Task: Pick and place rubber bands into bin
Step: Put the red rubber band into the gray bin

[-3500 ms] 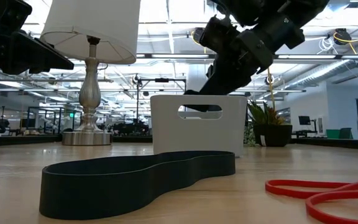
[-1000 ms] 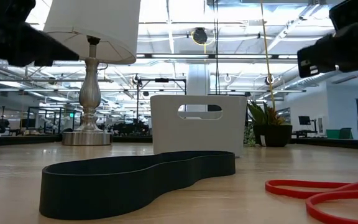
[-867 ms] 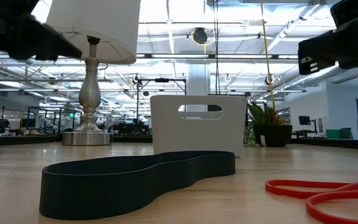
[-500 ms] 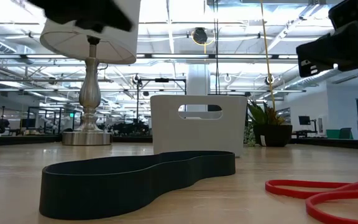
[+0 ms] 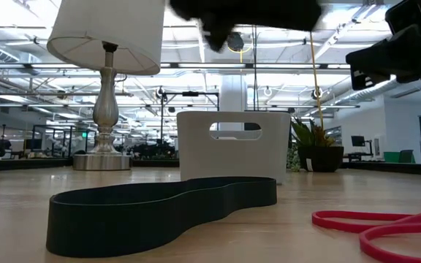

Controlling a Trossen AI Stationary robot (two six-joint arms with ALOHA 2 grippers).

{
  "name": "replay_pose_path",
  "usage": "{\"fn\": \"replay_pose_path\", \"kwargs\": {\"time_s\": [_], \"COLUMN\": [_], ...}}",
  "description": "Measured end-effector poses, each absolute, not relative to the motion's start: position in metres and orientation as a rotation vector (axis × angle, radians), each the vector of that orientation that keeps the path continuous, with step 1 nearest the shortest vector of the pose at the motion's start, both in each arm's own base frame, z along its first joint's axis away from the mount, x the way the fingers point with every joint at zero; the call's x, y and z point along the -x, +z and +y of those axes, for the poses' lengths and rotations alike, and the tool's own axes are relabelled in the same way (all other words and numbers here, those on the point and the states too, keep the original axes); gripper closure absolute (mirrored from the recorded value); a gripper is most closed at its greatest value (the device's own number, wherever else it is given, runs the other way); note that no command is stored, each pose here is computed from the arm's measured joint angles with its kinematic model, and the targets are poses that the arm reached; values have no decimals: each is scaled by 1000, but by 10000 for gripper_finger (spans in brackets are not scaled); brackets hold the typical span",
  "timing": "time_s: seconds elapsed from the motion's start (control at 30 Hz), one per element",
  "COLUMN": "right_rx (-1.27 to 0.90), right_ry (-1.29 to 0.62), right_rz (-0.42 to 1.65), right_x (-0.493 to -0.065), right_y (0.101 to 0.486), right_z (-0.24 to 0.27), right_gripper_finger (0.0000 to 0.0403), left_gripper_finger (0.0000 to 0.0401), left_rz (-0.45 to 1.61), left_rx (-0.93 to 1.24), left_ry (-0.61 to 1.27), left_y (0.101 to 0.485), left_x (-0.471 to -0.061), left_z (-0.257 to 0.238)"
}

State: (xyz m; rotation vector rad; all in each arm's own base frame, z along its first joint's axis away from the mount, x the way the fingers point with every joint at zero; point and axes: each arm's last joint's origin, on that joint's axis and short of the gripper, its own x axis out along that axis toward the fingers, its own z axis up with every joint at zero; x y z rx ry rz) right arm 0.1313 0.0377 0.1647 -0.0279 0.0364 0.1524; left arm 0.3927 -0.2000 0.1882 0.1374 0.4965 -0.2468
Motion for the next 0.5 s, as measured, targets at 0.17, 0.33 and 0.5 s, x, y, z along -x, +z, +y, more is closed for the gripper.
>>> {"fn": "replay_pose_path", "kwargs": {"time_s": [0.17,0.33,0.5], "right_rx": [-5,-5,7], "right_ry": [152,154,155], "right_rz": [56,47,45], "right_x": [-131,-131,-131], "right_y": [163,164,164], "right_z": [38,38,38], "right_gripper_finger": [403,403,403], "left_gripper_finger": [303,215,164], "left_rz": [477,540,671], "left_rx": [-104,-38,49], "left_ry": [-260,-249,-245], "left_y": [177,168,153], "left_x": [-429,-446,-443], "left_z": [-219,-223,-217]}}
